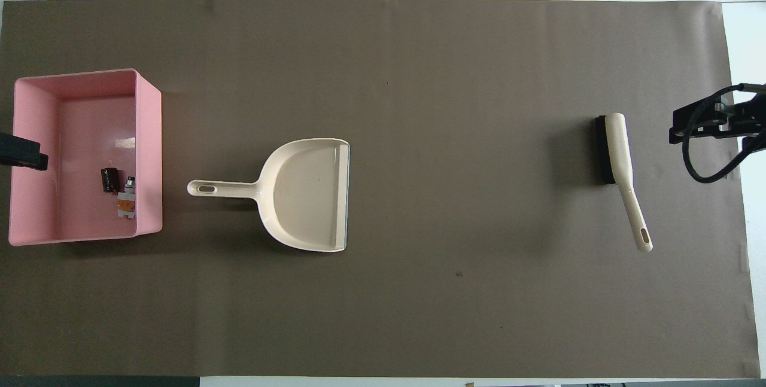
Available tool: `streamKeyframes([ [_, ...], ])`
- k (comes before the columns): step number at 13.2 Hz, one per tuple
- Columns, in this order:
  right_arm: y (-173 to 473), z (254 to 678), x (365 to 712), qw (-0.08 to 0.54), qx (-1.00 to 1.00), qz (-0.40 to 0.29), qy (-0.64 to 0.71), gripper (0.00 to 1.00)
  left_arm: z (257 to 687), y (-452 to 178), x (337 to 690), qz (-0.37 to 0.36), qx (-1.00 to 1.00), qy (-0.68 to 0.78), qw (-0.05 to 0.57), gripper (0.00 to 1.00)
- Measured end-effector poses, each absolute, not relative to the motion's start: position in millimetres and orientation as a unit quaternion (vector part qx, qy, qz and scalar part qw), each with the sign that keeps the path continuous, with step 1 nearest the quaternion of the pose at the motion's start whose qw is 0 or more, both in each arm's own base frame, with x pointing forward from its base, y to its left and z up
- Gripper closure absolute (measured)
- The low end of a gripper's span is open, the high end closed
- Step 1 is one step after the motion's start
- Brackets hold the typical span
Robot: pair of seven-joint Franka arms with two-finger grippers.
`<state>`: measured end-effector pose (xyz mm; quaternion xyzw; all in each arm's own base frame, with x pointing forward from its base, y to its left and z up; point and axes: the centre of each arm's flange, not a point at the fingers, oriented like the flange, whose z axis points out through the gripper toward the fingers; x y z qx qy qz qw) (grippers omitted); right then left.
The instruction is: Clean e-waste and dump in bin
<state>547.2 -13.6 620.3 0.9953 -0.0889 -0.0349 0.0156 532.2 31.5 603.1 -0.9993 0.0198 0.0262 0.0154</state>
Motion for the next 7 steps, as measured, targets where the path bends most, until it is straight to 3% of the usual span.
streamKeyframes([
  [7, -14.9, 620.8, 546.9, 0.016, 0.995, -0.035, -0.09, 0.0, 595.2, 30.7, 535.8, 0.039, -0.999, 0.021, 0.014, 0.02],
])
